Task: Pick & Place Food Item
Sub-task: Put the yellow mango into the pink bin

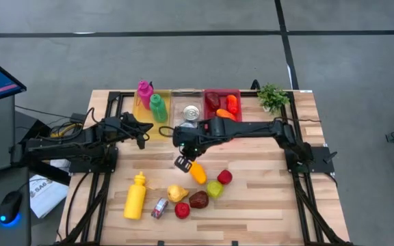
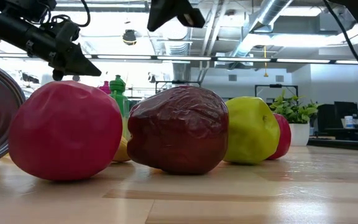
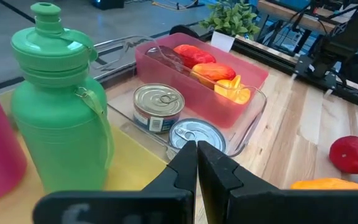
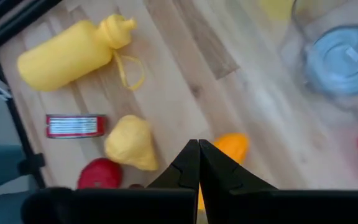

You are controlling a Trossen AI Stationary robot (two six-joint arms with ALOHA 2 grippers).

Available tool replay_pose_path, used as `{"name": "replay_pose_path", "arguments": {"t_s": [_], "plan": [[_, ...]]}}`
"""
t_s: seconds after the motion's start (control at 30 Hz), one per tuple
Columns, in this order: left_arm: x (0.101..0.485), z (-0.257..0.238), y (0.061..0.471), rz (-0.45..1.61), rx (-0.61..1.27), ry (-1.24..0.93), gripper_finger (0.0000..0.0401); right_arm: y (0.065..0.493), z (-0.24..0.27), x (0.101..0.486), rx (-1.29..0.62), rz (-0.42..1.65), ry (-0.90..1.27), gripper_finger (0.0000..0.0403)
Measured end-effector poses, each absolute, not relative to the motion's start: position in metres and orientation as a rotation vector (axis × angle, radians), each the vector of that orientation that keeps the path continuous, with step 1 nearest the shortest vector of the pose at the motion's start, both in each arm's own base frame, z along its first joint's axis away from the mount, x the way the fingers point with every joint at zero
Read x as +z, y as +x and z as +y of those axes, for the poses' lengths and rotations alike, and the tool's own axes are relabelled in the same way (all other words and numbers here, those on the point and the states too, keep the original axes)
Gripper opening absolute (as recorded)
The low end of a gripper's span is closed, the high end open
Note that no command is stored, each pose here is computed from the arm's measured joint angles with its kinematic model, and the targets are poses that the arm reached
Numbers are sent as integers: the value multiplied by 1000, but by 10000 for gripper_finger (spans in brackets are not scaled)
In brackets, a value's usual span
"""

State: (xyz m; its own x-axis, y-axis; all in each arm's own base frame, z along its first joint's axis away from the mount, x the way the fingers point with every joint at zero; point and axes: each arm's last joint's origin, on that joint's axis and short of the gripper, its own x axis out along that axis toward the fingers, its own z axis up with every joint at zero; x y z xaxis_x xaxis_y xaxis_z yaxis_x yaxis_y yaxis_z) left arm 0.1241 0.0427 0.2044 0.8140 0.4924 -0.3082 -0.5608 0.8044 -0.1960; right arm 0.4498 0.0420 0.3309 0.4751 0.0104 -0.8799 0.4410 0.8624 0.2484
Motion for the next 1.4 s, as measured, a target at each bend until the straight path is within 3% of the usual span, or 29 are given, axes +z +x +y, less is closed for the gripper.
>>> {"name": "replay_pose_path", "arguments": {"t_s": [0.23, 0.33, 0.5, 0.77, 0.9, 1.23, 1.4], "plan": [[204, 43, 124, 249, 570, -284, 2, 448, 57, 331, -295, 1051, 546, 2], [204, 43, 124, 249, 570, -284, 2, 448, 59, 331, -320, 1049, 601, 23], [204, 43, 124, 249, 570, -284, 2, 447, 61, 331, -355, 1043, 667, 97], [204, 43, 124, 249, 570, -284, 2, 447, 61, 331, -379, 1039, 706, 253], [204, 43, 124, 249, 571, -284, 2, 448, 61, 331, -375, 1032, 708, 303], [204, 43, 124, 249, 571, -283, 2, 465, 59, 342, -291, 844, 747, 331], [204, 43, 124, 249, 572, -283, 2, 460, 57, 335, -350, 907, 668, 330]]}}
